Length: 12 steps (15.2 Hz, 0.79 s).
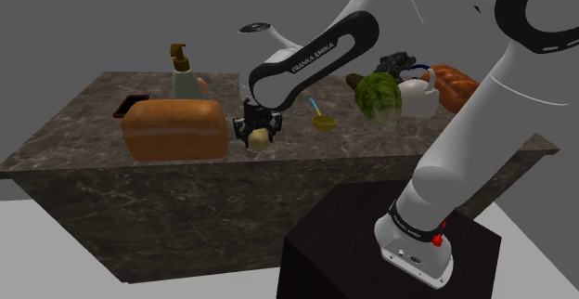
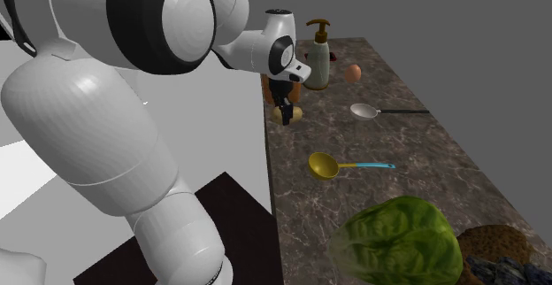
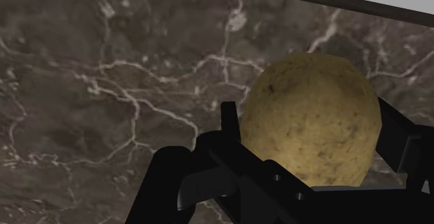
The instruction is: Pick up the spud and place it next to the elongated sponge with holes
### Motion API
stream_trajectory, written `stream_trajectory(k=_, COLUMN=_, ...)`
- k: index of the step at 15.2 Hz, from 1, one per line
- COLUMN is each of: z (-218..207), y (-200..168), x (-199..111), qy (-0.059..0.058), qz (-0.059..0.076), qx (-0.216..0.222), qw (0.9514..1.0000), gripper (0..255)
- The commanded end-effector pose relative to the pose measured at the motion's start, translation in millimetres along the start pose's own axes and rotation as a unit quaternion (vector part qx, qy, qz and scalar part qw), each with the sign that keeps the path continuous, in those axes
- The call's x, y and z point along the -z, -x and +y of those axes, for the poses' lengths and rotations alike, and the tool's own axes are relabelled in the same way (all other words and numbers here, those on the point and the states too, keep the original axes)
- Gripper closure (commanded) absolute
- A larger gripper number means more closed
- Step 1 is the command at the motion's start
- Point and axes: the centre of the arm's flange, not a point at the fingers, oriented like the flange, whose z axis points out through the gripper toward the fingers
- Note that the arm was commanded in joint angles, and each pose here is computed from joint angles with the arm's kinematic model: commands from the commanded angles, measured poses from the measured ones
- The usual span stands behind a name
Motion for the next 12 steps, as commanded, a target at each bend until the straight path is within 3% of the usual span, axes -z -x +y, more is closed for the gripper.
stream_trajectory(k=1, z=0.2, y=-0.1, x=-0.2, qy=0.000, qz=0.000, qx=0.000, qw=1.0000, gripper=255)
stream_trajectory(k=12, z=1.8, y=-2.0, x=52.4, qy=0.000, qz=0.000, qx=0.000, qw=1.0000, gripper=255)
